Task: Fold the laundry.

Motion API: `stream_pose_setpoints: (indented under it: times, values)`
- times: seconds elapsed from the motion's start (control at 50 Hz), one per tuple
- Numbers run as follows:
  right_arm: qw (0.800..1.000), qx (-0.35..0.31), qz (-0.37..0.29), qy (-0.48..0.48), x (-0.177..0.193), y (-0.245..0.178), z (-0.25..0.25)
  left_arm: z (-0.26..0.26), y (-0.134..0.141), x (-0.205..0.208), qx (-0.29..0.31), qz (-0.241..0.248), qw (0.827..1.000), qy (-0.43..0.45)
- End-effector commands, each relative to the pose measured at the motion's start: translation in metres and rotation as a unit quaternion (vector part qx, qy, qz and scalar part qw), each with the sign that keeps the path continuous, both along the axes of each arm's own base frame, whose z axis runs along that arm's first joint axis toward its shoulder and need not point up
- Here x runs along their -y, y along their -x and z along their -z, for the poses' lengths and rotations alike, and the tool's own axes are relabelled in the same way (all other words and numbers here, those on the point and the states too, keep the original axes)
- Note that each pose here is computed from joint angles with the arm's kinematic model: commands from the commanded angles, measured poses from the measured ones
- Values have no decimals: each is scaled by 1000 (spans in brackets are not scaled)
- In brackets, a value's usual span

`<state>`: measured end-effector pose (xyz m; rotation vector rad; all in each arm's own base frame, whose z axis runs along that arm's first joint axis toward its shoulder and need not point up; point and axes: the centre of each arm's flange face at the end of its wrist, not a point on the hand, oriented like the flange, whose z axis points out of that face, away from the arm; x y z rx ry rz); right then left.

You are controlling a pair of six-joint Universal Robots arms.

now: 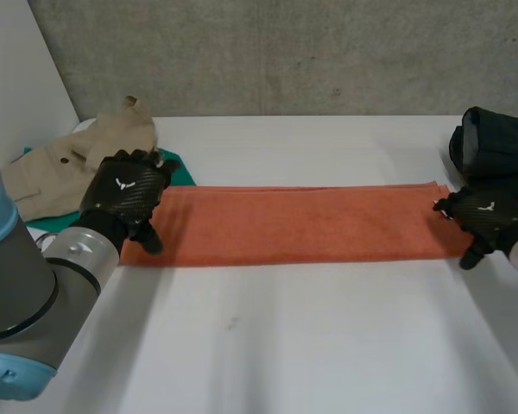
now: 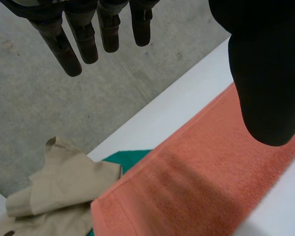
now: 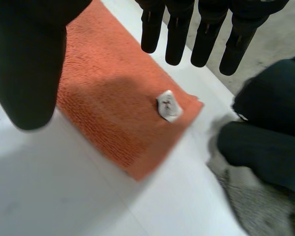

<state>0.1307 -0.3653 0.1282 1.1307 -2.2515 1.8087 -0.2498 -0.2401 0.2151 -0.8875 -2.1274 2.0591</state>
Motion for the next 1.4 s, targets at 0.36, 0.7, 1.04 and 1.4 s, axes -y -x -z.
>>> stream_pose_setpoints:
  times: [0.36, 0.7, 1.04, 1.4]
  values:
    - [999, 7, 43, 11, 24, -3, 13, -7, 0, 7, -19, -8, 1000, 8]
    - [998, -12, 56, -14, 25, 10, 16, -6, 1, 7, -17, -7, 1000, 7]
    - [998, -4, 66, 10, 39, 11, 16, -6, 1, 7, -17, -7, 1000, 7]
    - [970, -160, 182, 12, 26, 114, -9, -12, -1, 8, -23, -12, 1000, 17]
